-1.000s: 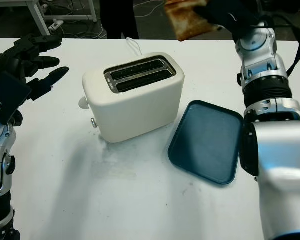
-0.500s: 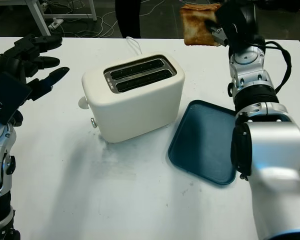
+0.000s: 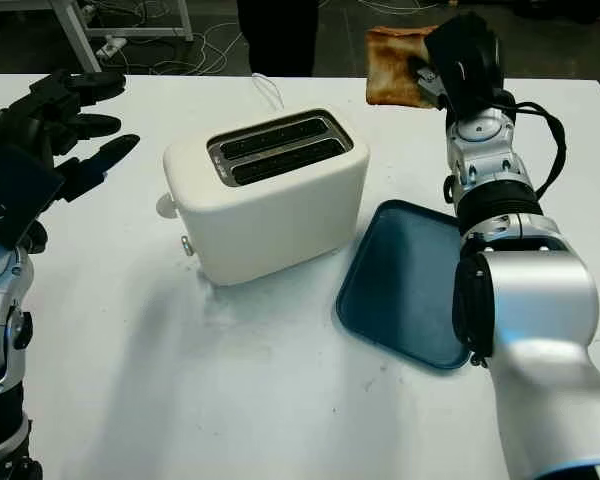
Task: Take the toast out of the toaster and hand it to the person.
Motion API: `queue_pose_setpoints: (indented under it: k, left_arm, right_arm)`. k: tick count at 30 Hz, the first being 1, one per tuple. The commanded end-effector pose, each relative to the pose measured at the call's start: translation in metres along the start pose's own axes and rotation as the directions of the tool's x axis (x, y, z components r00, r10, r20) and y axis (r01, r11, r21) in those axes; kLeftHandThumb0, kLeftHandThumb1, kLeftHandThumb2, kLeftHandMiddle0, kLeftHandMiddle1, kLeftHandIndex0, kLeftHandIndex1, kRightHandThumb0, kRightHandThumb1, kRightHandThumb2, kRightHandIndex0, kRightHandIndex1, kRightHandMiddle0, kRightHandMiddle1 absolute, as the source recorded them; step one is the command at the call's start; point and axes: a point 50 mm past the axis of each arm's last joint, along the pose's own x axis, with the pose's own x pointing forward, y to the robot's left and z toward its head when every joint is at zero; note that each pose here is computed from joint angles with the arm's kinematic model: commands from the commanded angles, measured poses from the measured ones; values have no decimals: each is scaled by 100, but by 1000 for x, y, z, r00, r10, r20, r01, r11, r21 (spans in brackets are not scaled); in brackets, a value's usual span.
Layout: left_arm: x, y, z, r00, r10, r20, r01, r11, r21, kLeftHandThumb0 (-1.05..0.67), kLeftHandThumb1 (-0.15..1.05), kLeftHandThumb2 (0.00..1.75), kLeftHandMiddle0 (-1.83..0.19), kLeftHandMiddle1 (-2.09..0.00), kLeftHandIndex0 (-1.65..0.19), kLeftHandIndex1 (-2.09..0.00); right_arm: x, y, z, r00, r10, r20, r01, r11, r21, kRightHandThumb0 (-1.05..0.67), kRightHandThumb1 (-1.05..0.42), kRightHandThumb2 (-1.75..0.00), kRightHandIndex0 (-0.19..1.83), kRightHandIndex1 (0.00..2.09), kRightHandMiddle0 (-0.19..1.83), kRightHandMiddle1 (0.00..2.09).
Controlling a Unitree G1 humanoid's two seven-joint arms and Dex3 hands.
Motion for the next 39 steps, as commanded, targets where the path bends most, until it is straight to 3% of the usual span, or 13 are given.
queue_pose_setpoints:
  k: [1, 39]
  left_arm:
    - [0, 2, 0, 1000, 14, 3, -14, 1000, 6, -71, 92, 9, -24, -92, -40, -50]
    - [-1, 3, -1, 1000, 13, -1, -13, 1000, 6, -71, 92, 10, -23, -93, -37, -54]
  right_arm:
    - [-2, 2, -8, 1000, 15, -11, -15, 1000, 11, -17, -92, -35, 70, 175, 36, 175]
    - [-2, 1, -8, 1000, 0, -11, 0, 1000, -12, -20, -92, -33, 68, 175, 38, 175]
